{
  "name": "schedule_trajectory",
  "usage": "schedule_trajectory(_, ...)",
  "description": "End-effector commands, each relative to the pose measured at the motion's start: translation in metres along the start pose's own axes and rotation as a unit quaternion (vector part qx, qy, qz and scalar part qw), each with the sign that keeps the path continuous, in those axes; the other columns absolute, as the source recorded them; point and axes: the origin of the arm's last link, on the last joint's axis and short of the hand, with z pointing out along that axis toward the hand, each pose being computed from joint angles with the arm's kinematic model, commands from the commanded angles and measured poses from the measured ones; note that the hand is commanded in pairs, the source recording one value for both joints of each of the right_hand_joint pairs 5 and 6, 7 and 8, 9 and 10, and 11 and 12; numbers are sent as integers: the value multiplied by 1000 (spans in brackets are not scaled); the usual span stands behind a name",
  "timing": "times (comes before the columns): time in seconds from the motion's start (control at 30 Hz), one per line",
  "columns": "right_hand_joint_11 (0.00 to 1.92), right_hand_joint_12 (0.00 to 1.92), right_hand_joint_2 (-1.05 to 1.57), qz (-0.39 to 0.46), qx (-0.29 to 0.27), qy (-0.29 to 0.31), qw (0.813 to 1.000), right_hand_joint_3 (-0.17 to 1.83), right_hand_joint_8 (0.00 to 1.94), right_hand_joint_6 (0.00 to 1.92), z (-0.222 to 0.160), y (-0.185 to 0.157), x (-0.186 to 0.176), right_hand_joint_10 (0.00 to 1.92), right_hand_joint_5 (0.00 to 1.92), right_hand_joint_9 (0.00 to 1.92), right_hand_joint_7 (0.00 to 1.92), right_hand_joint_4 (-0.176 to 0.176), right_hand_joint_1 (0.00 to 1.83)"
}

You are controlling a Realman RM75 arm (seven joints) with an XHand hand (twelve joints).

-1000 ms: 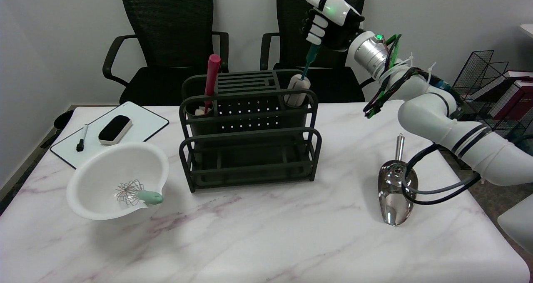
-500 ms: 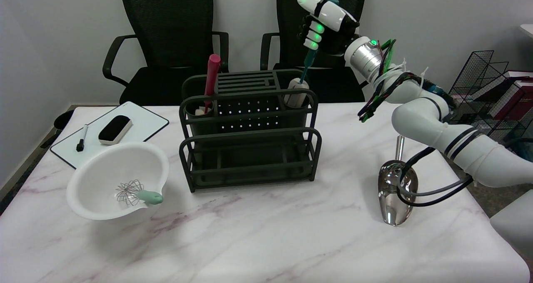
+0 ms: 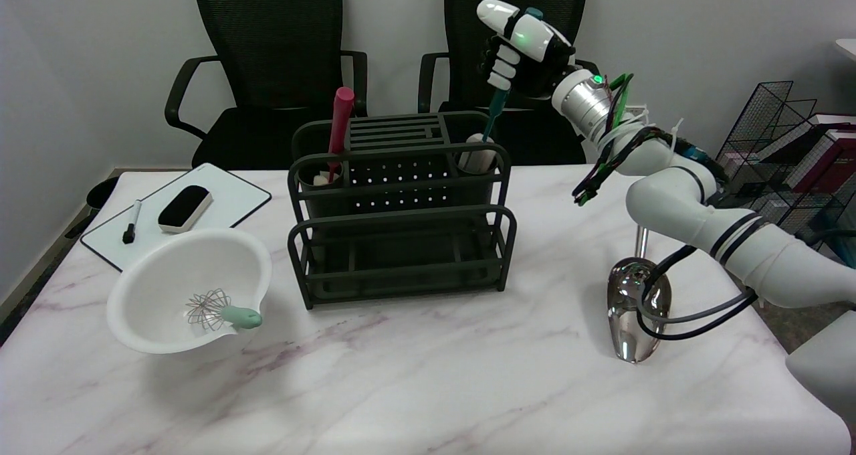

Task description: Place the blue sponge bottle brush into the kitchen storage rack.

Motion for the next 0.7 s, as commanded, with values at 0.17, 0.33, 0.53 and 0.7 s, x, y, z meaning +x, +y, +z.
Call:
schedule_trajectory(0.17, 1785, 1785, 1571, 0, -1, -2, 1000, 357, 1884, 1920, -12, 14, 2, 1898, 1920, 1898, 1884, 0, 942)
schedule_trajectory(0.33, 1629, 1629, 1571, 0, -2, -3, 1000, 344, 1757, 1920, -13, 16, 2, 1793, 1920, 1793, 1757, 0, 933)
schedule_trajectory(0.53, 1366, 1366, 1571, 2, 1, -4, 1000, 404, 1542, 1920, -13, 17, 0, 1587, 1920, 1587, 1542, 0, 863)
schedule_trajectory(0.7, 1190, 1190, 1157, 2, 6, -6, 1000, 1197, 1287, 1177, -13, 15, 0, 1344, 1177, 1344, 1287, 0, 995)
